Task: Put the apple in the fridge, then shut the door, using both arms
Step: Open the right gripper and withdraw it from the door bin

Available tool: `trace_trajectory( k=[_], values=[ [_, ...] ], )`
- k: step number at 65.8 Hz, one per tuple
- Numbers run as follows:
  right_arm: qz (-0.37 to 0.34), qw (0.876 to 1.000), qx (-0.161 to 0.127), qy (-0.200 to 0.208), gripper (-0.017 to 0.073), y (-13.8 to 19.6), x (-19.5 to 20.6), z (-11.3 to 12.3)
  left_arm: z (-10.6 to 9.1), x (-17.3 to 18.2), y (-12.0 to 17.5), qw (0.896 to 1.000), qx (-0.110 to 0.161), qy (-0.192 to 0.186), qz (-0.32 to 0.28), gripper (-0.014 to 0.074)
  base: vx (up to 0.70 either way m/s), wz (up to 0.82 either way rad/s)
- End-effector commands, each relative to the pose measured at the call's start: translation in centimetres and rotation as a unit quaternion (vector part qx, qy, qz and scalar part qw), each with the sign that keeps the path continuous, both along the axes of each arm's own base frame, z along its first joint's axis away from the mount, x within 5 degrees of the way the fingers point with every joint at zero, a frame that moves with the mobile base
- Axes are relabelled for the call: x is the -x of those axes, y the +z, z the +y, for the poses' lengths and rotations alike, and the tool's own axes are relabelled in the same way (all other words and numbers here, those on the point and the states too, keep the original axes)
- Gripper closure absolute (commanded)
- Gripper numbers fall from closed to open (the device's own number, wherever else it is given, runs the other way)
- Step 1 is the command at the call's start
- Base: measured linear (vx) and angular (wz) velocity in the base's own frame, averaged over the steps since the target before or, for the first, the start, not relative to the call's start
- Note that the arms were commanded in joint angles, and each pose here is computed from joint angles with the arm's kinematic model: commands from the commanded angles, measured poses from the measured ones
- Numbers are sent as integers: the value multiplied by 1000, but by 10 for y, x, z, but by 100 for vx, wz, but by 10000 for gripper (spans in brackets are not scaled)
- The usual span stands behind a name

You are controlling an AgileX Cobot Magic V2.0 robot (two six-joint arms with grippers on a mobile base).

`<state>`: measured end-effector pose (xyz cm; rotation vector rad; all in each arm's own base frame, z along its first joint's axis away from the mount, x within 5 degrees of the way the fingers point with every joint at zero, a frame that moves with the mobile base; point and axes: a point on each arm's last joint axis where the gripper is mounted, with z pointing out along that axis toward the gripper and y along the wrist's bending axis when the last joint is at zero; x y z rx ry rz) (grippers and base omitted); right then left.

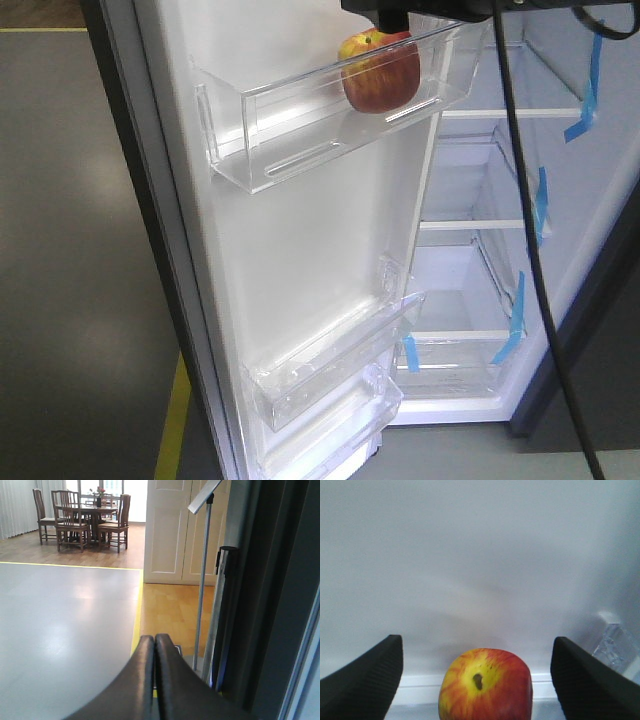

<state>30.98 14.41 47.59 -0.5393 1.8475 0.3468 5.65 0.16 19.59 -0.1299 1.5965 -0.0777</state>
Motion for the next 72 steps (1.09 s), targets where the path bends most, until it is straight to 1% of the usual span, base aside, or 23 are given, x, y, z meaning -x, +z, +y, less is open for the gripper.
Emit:
trace_trajectory(
  k=[1,10,18,22,36,46,59,72],
  values=[
    [-63,998,-17,-1,-15,41,35,-16,0,0,-2,1000,5,1,-30,599,0,0],
    [-47,999,6,2,2,52,66,-29,0,0,-2,1000,5,1,-30,599,0,0],
    [-19,1000,6,-4,27,52,89,-39,0,0,-2,1000,5,1,-30,599,0,0],
    [-17,1000,4,-6,39,50,99,-44,0,0,-2,1000,5,1,-30,599,0,0],
    [-13,1000,-5,-17,85,17,125,-56,0,0,-2,1000,5,1,-30,599,0,0],
    [7,1000,-5,-27,112,-11,140,-64,0,0,-2,1000,5,1,-30,599,0,0],
    [34,999,-4,-31,124,-41,163,-74,0,0,-2,1000,5,1,-30,599,0,0],
    [50,998,3,-31,124,-70,189,-84,0,0,-2,1000,5,1,-30,599,0,0]
  ],
)
